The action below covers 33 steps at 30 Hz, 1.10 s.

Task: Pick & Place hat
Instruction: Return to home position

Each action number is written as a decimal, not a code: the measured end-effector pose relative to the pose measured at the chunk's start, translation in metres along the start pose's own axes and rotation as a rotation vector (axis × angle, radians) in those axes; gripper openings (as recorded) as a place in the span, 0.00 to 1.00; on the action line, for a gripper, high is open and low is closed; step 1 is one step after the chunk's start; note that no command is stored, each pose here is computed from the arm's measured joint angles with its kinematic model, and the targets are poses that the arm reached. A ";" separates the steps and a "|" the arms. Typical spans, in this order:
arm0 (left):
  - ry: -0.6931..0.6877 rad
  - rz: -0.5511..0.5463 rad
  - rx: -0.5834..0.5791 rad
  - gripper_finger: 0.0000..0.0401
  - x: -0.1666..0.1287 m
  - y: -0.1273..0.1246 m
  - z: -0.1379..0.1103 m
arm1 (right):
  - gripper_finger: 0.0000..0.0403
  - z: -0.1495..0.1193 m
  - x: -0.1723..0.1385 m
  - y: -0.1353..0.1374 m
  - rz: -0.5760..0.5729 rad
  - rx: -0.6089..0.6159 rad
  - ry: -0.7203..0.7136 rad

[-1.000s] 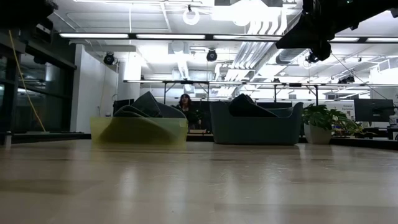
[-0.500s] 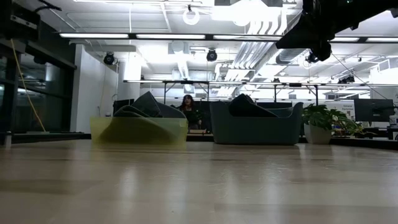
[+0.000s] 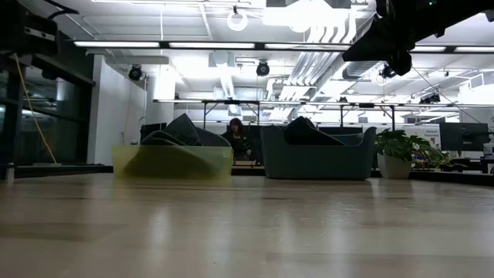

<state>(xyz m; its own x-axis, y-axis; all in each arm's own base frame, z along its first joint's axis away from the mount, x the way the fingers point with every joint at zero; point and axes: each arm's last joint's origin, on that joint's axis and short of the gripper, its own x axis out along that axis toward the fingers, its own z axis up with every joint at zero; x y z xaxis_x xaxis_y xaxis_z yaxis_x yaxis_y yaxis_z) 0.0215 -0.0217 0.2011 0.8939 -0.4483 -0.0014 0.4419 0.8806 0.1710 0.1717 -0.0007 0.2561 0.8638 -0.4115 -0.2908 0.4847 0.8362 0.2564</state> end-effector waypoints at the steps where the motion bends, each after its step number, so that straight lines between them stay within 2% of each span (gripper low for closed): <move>1: 0.002 0.011 0.006 0.15 0.000 0.001 0.000 | 0.00 0.000 0.000 0.000 -0.002 0.000 -0.001; 9: 0.020 0.100 0.065 0.15 0.000 0.007 0.001 | 0.00 0.000 0.000 0.000 -0.005 0.001 -0.002; 14: 0.033 0.109 0.230 0.15 -0.001 0.017 0.007 | 0.00 0.000 0.000 0.000 -0.006 0.008 -0.003; 17: 0.137 0.169 0.305 0.15 -0.002 0.025 0.009 | 0.00 0.000 0.000 0.000 -0.006 0.008 -0.003; 20: 0.268 0.262 0.296 0.15 -0.003 0.030 0.007 | 0.00 0.000 0.000 0.000 -0.009 0.009 -0.005; 22: 0.256 0.262 0.290 0.15 -0.003 0.032 0.008 | 0.00 0.000 0.000 0.000 -0.005 0.010 -0.003; 24: 0.214 0.259 0.223 0.15 -0.003 0.034 0.010 | 0.00 0.000 0.000 0.000 -0.001 0.009 -0.002; 26: 0.191 0.265 0.234 0.15 -0.003 0.038 0.017 | 0.00 0.000 0.000 0.000 0.000 0.009 -0.001; 33: 0.271 0.374 0.252 0.15 -0.005 0.043 0.020 | 0.00 0.000 0.000 0.000 0.012 -0.028 0.005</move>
<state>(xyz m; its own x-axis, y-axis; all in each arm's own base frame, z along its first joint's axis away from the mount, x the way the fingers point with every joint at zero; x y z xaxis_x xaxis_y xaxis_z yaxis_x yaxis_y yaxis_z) 0.0347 0.0158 0.2282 0.9893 -0.0250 -0.1434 0.0864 0.8938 0.4400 0.1719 -0.0004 0.2561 0.8688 -0.3998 -0.2922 0.4704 0.8508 0.2344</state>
